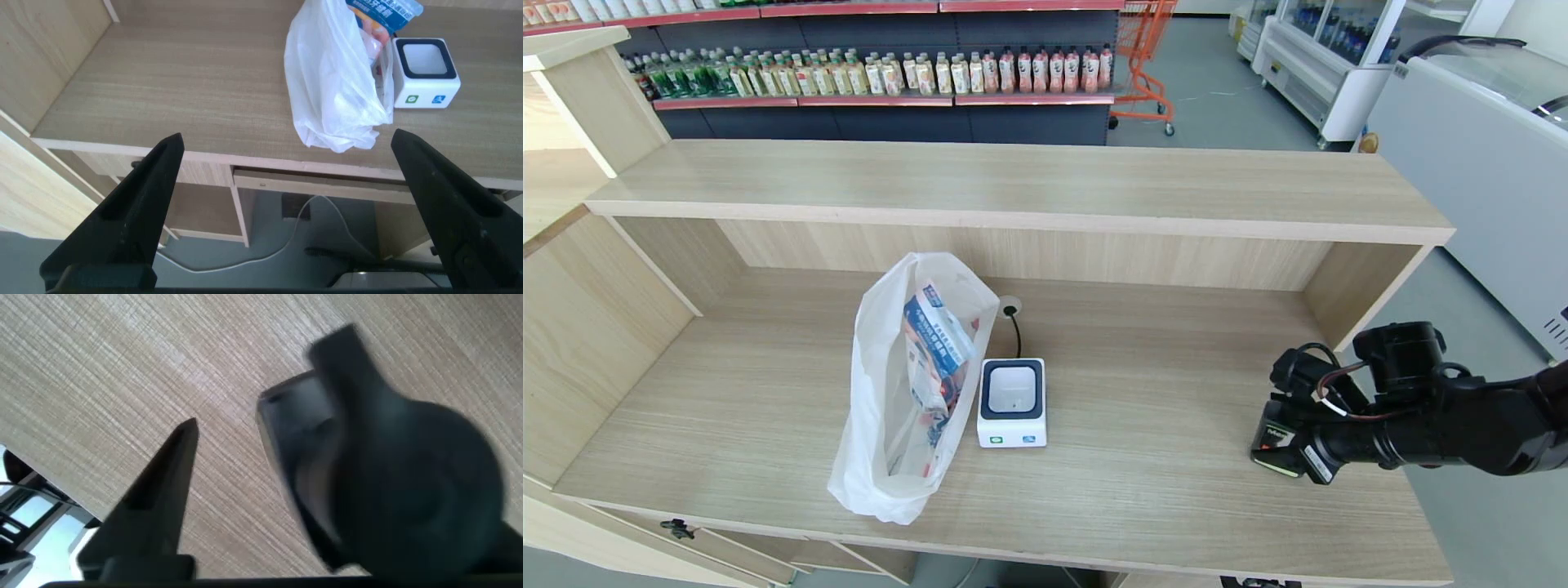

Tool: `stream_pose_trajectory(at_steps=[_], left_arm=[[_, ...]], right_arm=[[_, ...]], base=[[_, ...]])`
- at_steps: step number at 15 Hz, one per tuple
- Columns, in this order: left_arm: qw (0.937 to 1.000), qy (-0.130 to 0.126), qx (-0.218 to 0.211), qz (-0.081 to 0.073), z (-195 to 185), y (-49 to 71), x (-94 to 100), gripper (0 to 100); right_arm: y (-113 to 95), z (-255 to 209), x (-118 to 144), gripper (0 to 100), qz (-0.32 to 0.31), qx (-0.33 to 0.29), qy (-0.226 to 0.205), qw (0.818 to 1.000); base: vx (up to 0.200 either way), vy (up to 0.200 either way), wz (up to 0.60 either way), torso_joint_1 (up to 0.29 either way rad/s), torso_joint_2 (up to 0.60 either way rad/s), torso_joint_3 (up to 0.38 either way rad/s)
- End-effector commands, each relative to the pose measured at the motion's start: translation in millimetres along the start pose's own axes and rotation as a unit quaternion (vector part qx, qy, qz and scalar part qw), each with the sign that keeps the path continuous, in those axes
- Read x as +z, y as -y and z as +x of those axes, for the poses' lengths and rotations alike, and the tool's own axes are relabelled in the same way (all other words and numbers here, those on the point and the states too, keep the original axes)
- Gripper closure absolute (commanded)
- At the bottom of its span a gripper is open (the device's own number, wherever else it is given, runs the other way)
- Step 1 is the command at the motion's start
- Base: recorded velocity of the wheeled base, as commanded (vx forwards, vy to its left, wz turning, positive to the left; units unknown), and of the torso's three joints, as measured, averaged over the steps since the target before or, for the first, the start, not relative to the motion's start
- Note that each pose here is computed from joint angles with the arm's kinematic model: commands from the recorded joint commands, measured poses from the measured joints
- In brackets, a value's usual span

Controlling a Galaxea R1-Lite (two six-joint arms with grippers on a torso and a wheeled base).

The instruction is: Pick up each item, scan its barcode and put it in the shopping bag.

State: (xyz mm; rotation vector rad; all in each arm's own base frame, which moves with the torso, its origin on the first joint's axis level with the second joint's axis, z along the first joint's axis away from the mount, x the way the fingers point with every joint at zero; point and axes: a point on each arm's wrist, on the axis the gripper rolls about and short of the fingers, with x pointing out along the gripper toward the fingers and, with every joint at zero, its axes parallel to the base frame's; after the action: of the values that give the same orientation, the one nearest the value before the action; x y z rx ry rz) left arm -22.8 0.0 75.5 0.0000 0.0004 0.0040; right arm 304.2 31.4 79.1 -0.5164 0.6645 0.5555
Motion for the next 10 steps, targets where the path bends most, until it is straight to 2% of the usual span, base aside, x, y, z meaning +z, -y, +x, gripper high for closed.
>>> stream_pose_trajectory(at_steps=[1,6,8,10], left_arm=[[1.0000,-0.001,0.000,0.000,0.1,0.0,0.0,0],[1.0000,0.000,0.000,0.000,0.0,0.0,0.0,0],[1.0000,0.000,0.000,0.000,0.0,0.0,0.0,0],[1.0000,0.000,0.000,0.000,0.0,0.0,0.0,0]], right_arm=[[-1.3,-1.5,5.4,100,-0.006,0.007,0.015,1.000],[-6.9,-18.5,5.7,100,-0.011,0.026,0.041,0.999],[-10.1,-42.7,4.8,100,-0.019,0.017,0.083,0.996],[-13.4,-67.3,-1.8,100,-0.028,-0.006,0.098,0.995]], base=[[0.000,0.000,0.00,0.000,0.00,0.000],[0.000,0.000,0.00,0.000,0.00,0.000],[0.000,0.000,0.00,0.000,0.00,0.000],[0.000,0.000,0.00,0.000,0.00,0.000]])
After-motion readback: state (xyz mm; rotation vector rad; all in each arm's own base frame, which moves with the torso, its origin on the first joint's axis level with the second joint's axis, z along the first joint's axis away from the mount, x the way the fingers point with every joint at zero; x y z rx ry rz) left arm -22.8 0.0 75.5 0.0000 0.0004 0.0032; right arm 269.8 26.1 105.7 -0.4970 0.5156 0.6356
